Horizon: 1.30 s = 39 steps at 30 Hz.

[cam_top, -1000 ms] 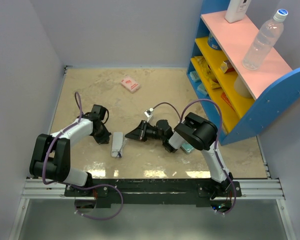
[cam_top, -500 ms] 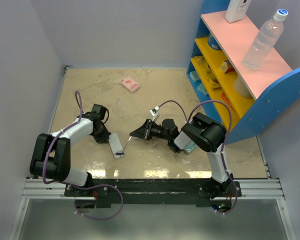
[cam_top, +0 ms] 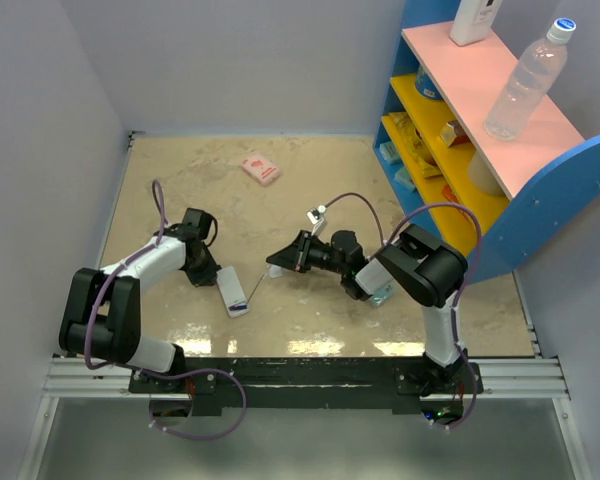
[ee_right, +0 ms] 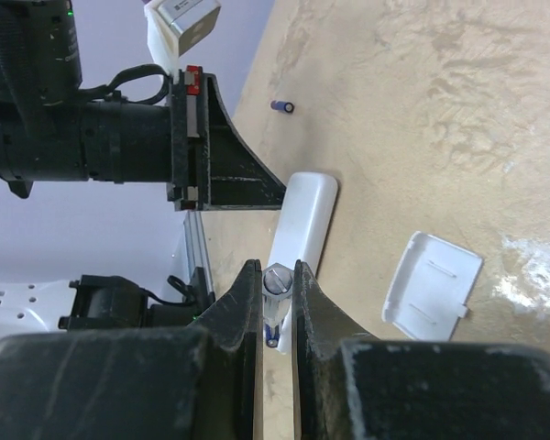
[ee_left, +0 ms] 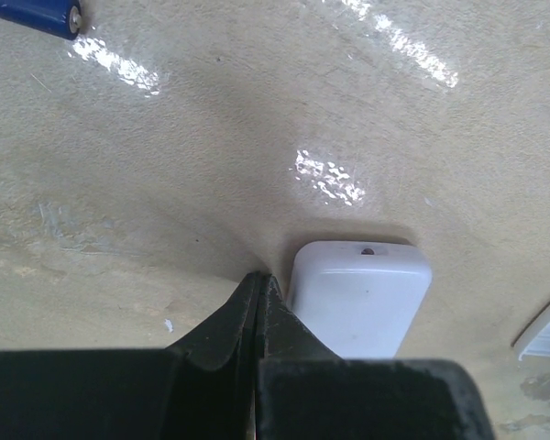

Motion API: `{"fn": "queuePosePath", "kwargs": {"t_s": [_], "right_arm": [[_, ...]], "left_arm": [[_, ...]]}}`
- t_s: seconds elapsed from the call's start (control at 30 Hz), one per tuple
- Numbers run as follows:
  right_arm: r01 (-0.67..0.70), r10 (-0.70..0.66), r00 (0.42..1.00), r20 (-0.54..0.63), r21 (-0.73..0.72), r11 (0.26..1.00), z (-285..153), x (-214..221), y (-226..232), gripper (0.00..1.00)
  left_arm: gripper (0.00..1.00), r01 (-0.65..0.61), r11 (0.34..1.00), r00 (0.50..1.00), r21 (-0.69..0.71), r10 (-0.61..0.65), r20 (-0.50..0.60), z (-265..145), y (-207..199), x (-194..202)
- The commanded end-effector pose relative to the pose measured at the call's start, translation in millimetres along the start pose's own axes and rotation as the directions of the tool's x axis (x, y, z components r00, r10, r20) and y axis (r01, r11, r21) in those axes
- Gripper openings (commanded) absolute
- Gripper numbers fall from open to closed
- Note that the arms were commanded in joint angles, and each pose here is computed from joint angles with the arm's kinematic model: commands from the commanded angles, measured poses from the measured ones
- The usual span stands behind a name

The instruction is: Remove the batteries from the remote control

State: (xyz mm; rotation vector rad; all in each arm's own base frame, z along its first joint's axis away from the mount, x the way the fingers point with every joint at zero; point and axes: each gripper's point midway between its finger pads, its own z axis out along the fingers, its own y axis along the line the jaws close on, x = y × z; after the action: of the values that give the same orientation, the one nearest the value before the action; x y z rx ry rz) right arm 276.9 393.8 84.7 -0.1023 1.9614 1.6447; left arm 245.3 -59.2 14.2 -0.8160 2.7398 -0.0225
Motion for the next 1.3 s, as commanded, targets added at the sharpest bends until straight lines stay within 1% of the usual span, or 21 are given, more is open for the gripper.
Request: {"fn": "queuePosePath", "kwargs": {"t_s": [0.0,0.03,0.1,0.13,0.17,0.33,0.57,0.77,0.87,1.03,1.13,1.27], "right_arm": [[0.147,-0.144,0.988,0.061,-0.059,0.987,9,-31,48,0.0],[0.149,-0.148,0.988,0.044,-0.033,0.988,12,-30,45,0.0],[0.207,-0.205,0.977,0.049,-0.034,0.978,19,-35,56,0.0],[0.209,-0.21,0.977,0.028,0.004,0.978,21,-32,50,0.0],[0.245,-0.245,0.969,0.027,0.004,0.97,27,-36,54,0.0],[0.288,-0.287,0.957,-0.039,0.029,0.957,38,-25,49,0.0],[0.285,-0.281,0.955,-0.099,0.024,0.958,46,-3,40,0.0],[0.279,-0.275,0.955,-0.107,0.02,0.96,53,8,41,0.0],[0.281,-0.277,0.954,-0.11,0.019,0.96,57,13,42,0.0],[0.281,-0.277,0.954,-0.112,0.029,0.959,59,16,38,0.0],[0.269,-0.264,0.957,-0.121,0.021,0.963,60,20,35,0.0],[0.244,-0.245,0.96,-0.132,-0.027,0.969,61,26,39,0.0]], "left_arm": [[0.0,-0.047,0.996,0.997,0.08,0.042,0.059,-13,-15,-10],[0.0,-0.054,0.995,0.997,0.088,0.05,0.055,-14,-17,-8],[0.0,-0.06,0.993,0.997,0.101,0.054,0.057,-16,-20,-7],[0.0,-0.064,0.992,0.997,0.107,0.059,0.053,-16,-21,-5],[0.0,-0.067,0.991,0.997,0.115,0.061,0.054,-17,-23,-4],[0.0,-0.078,0.981,0.997,0.175,0.075,0.023,-14,-32,8],[0.0,-0.084,0.985,0.996,0.152,0.081,0.026,-15,-29,9],[0.0,-0.085,0.989,0.995,0.124,0.077,0.064,-25,-25,0],[0.0,-0.087,0.987,0.994,0.138,0.078,0.072,-28,-27,0],[0.0,-0.099,0.974,0.995,0.206,0.093,0.035,-26,-38,13],[0.0,-0.104,0.972,0.994,0.212,0.099,0.035,-21,-38,17],[0.0,-0.109,0.974,0.994,0.197,0.107,0.019,-14,-34,22]]}}
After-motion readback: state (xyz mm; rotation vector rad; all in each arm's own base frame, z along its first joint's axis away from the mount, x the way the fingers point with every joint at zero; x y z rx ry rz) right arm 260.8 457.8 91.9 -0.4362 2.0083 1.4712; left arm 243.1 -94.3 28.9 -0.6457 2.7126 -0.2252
